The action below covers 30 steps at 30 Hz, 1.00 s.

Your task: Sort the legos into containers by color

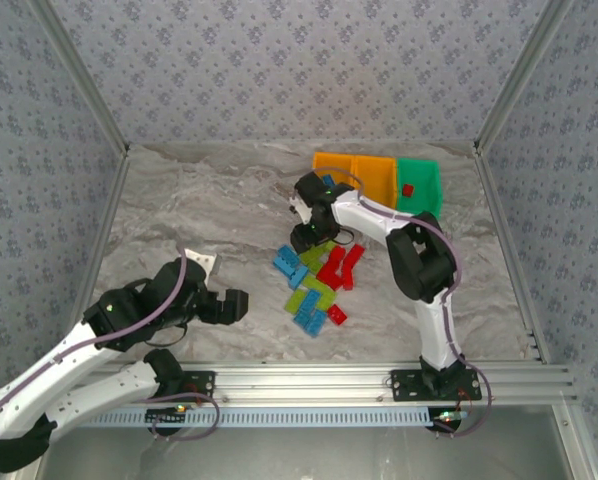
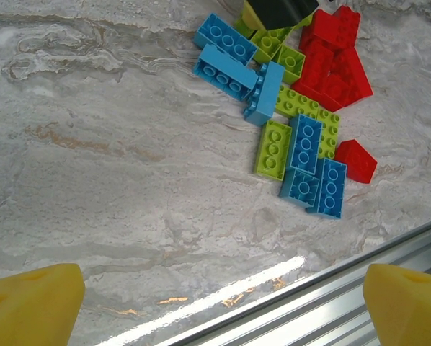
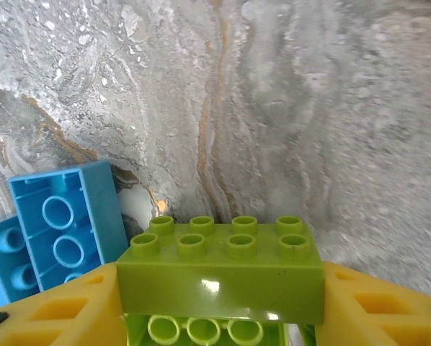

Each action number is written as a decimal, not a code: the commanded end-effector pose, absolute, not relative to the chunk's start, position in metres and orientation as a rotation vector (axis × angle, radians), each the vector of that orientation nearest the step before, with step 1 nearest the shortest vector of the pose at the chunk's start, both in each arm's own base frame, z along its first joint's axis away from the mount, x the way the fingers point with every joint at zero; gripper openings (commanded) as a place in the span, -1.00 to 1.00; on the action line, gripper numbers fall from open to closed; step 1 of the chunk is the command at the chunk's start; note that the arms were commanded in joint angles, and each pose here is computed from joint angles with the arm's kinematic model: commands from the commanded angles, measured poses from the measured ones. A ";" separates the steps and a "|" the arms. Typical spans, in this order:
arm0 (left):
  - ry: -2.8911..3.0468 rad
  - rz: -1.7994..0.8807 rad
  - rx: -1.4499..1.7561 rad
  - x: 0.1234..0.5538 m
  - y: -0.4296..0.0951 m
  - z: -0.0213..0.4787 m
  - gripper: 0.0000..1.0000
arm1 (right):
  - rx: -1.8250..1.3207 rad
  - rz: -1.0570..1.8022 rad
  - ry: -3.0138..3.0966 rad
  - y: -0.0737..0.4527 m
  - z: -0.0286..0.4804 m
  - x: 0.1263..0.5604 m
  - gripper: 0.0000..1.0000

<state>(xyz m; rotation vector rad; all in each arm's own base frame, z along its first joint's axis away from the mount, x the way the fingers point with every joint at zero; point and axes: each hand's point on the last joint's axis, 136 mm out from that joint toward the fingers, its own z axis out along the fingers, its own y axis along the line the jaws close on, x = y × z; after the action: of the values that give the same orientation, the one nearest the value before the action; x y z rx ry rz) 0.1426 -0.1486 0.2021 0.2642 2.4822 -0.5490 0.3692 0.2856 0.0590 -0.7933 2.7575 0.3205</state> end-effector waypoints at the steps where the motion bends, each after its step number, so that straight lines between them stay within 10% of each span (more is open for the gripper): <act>1: 2.433 -0.629 0.277 0.142 -0.157 0.212 0.98 | -0.645 0.344 2.625 0.272 0.126 0.382 0.02; 16: 2.447 -0.614 0.217 0.148 -0.158 0.202 0.98 | 0.097 0.217 2.461 0.118 0.171 0.518 0.00; 30: 2.450 -0.622 0.190 0.154 -0.165 0.196 0.99 | 0.139 0.155 2.495 0.100 0.187 0.521 0.63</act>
<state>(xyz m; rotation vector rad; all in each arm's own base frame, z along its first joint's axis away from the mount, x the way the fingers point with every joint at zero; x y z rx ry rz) 0.1489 -0.1605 0.1933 0.2012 2.4703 -0.6140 0.5392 0.1070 0.1442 0.1281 2.5432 0.1501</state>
